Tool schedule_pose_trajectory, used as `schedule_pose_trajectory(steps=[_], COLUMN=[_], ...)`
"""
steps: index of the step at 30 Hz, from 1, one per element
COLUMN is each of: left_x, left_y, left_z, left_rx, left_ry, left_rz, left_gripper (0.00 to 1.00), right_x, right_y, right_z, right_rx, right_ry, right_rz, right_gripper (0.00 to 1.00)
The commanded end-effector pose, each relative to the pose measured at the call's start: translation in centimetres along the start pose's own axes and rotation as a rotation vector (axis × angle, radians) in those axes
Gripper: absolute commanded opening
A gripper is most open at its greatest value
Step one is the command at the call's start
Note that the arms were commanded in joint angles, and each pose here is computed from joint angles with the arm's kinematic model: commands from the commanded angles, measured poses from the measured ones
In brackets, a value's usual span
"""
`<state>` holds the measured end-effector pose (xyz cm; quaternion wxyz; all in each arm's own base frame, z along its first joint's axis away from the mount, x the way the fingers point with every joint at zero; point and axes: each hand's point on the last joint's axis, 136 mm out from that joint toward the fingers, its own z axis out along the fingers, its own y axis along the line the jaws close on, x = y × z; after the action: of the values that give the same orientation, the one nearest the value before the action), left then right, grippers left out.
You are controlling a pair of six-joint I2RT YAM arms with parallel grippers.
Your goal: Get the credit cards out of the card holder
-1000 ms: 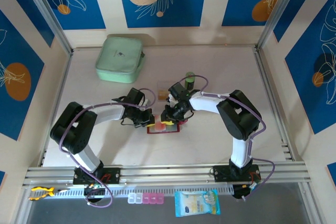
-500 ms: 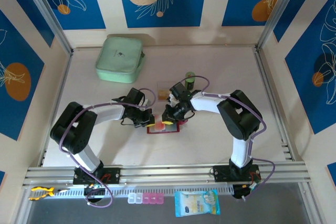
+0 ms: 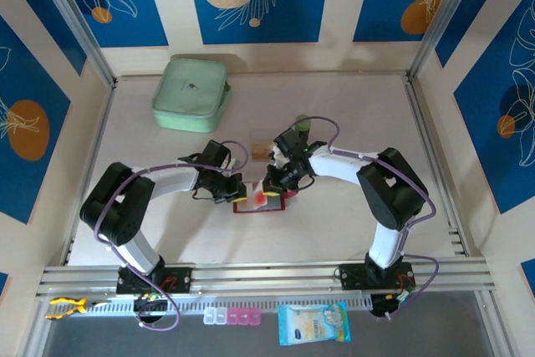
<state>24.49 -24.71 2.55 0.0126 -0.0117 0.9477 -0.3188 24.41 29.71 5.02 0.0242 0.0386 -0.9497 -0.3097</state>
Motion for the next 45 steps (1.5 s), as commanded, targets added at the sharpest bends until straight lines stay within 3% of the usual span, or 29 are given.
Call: schedule_pose_trajectory(steps=[1,7,12,16,23,29,35,45], left_x=[0.9,0.2,-0.5,-0.8,-0.8,-0.1,0.4,1.2], left_y=[1.2,0.3,-0.8,-0.6,0.2,1.4,2.2,3.3], left_z=[-0.4,-1.6,-2.8,-3.9,-5.0,-6.2,-6.9,-7.8], left_rx=[-0.063,-0.052,-0.014,-0.021,-0.042,-0.067,-0.071,-0.106], left_ry=[0.017,-0.025,-0.096,-0.148,-0.174,-0.195,-0.211,-0.207], left_rz=[-0.014,0.010,0.045,0.049,0.037,0.025,-0.001,-0.018], left_gripper=[0.03,0.07,0.17,0.18,0.19,0.19,0.20,0.19], right_x=[0.1,0.0,-0.3,-0.9,-4.6,-7.9,-12.5,-17.0], right_y=[-0.3,0.3,1.1,1.2,1.3,1.4,2.5,2.7], right_z=[-1.6,-3.7,-5.8,-7.8,-11.1,-11.8,-12.4,-12.2], right_rx=[0.051,0.067,0.036,-0.008,0.036,0.157,0.201,0.174], right_ry=[-0.010,-0.028,-0.009,-0.031,-0.109,-0.061,-0.068,-0.050], right_rz=[-0.031,-0.148,-0.361,-0.532,-0.857,-1.111,-1.230,-1.314], right_gripper=[0.06,0.06,0.05,0.04,0.01,0.00,0.00,0.00])
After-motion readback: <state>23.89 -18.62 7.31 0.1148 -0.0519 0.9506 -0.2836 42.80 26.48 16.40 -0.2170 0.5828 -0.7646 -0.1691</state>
